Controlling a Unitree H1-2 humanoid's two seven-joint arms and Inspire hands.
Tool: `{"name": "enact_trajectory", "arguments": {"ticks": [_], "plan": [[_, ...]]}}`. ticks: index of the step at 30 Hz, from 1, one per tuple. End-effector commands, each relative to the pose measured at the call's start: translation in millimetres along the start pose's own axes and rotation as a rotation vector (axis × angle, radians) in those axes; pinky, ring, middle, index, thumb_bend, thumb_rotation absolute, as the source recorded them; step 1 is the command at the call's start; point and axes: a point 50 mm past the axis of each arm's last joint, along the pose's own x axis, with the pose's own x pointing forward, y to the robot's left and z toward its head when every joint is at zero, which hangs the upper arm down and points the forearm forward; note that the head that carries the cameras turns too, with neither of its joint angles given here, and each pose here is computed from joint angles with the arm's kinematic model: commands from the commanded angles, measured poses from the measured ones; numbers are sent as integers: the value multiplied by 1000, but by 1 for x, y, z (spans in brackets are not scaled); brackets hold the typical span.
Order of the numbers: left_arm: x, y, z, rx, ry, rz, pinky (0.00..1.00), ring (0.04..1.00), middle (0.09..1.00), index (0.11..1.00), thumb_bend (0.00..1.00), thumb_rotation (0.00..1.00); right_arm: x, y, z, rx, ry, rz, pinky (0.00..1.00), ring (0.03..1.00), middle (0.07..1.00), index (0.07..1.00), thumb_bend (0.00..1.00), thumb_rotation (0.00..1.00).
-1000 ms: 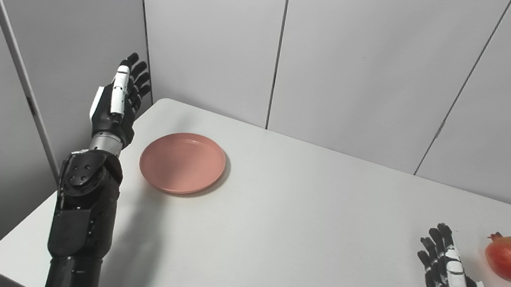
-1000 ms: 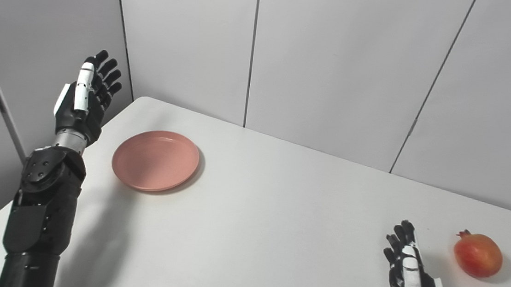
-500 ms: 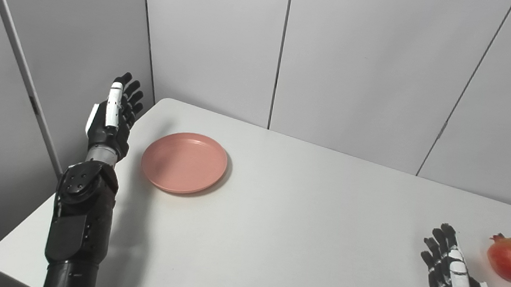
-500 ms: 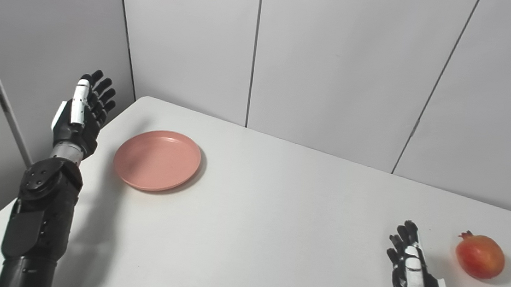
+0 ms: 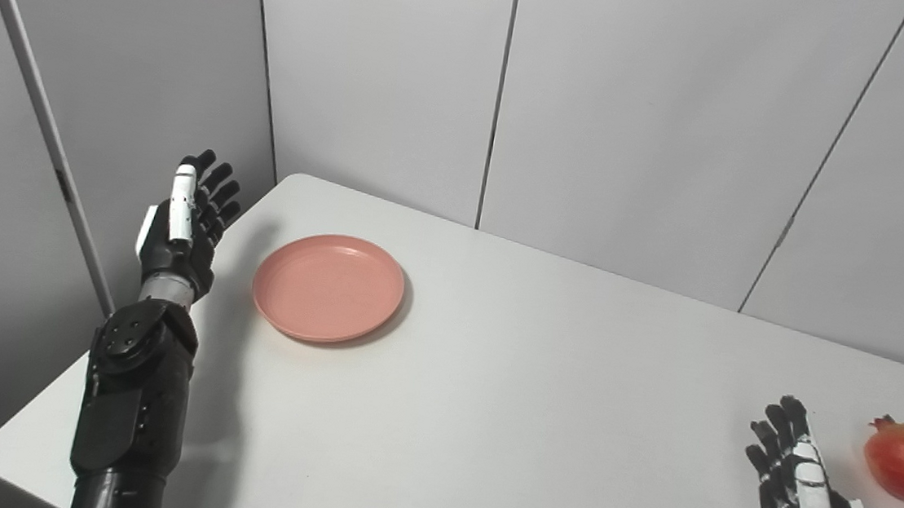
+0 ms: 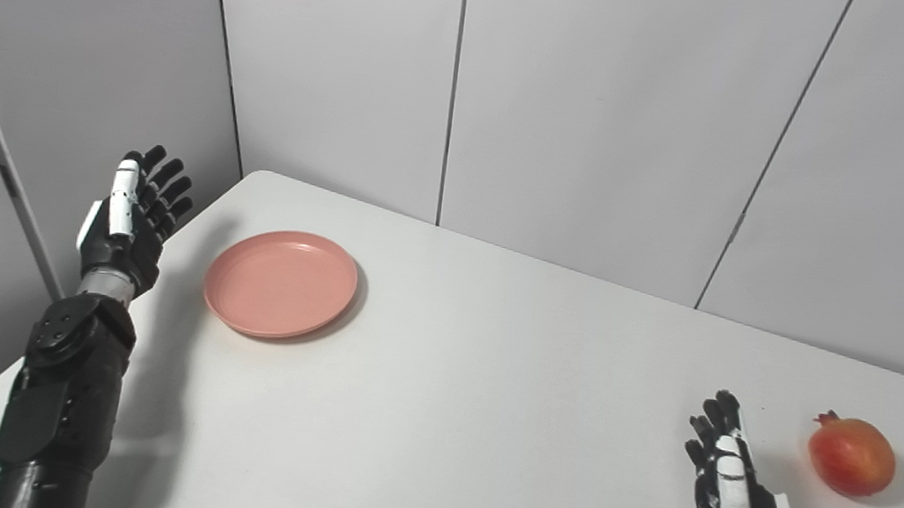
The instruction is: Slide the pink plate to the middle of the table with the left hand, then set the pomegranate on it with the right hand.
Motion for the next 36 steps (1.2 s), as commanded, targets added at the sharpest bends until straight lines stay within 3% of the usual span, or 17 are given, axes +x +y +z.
{"name": "enact_trajectory", "arguments": {"ticks": [1, 15, 36], "plan": [[14, -2, 23, 0, -90, -23, 921, 904, 903, 889, 320, 1000, 9, 0, 18, -9, -73, 18, 1000, 1000, 1000, 1000, 52, 1000], [20, 15, -15, -28, 26, -6, 867, 873, 876, 859, 340, 1000, 9, -1, 18, -9, -80, 13, 1000, 1000, 1000, 1000, 43, 1000], [17, 4, -48, -23, 82, -79, 896, 905, 908, 895, 342, 1000, 12, -1, 19, -16, -75, 20, 1000, 1000, 1000, 1000, 51, 1000]]}}
